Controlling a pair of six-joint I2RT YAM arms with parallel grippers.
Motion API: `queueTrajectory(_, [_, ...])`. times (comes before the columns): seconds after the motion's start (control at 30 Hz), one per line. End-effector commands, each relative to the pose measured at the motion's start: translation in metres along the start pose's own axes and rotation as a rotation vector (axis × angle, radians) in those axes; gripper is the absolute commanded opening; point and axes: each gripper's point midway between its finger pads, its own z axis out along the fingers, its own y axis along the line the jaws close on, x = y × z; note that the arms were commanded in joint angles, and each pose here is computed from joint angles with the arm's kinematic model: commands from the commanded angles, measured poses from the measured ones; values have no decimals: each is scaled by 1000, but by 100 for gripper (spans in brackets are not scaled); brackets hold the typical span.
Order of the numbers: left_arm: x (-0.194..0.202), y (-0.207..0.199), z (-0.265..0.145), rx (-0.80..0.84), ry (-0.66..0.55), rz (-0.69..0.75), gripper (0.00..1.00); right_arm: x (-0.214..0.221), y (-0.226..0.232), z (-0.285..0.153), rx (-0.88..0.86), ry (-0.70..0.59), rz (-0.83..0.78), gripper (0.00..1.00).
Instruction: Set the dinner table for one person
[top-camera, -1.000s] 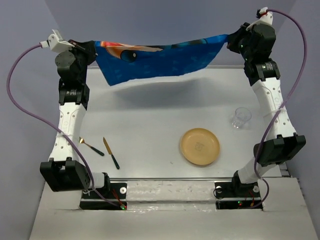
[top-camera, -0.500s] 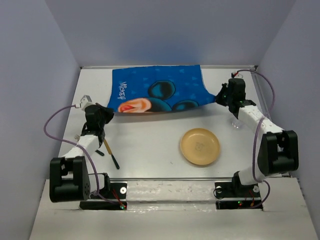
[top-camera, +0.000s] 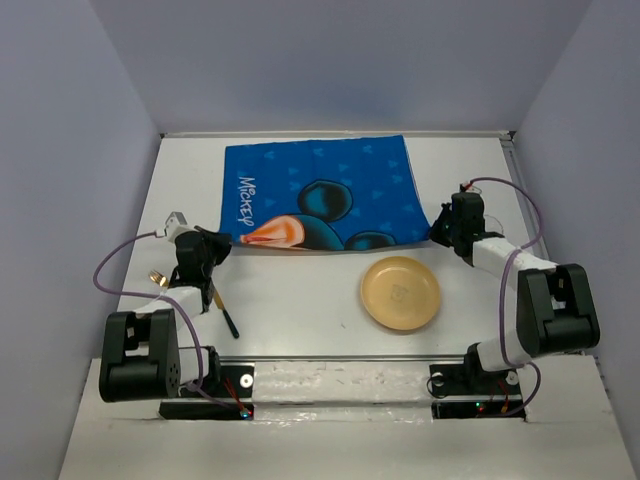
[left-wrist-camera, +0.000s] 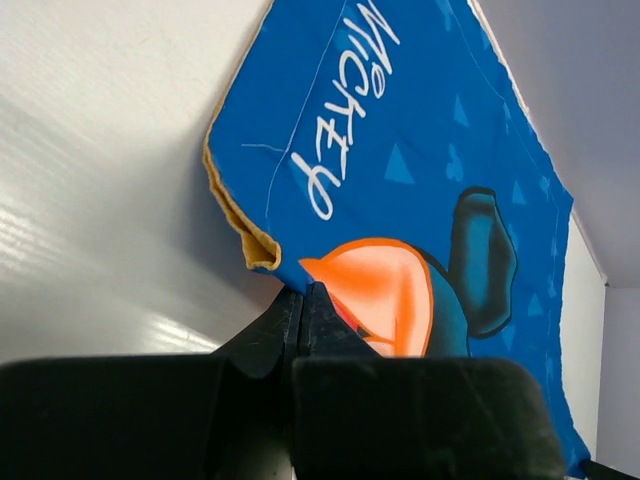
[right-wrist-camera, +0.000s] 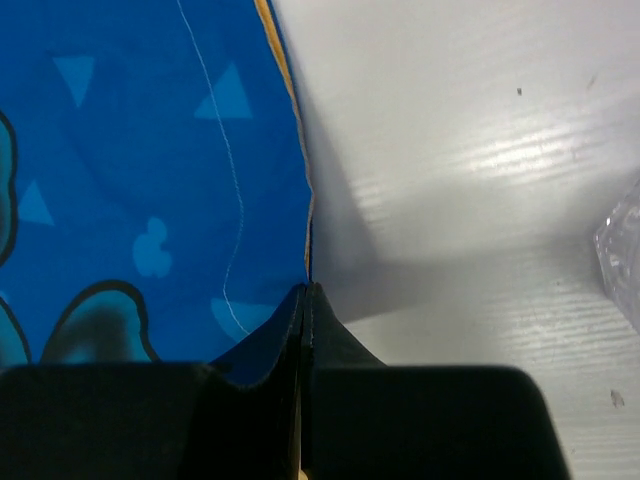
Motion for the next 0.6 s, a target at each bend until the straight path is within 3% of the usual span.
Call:
queueTrajectory(0.0, [-7, -4, -8, 46, -54, 14, 4, -1, -6, -3, -1, -53, 33, 0])
queueTrajectory(0.27, [4, 10, -19, 36, -44, 34, 2, 11, -12, -21, -15, -62, 40, 0])
queueTrajectory(0.57, [6, 21, -30, -3, -50, 37, 0, 47, -35, -20, 74, 39, 67, 0])
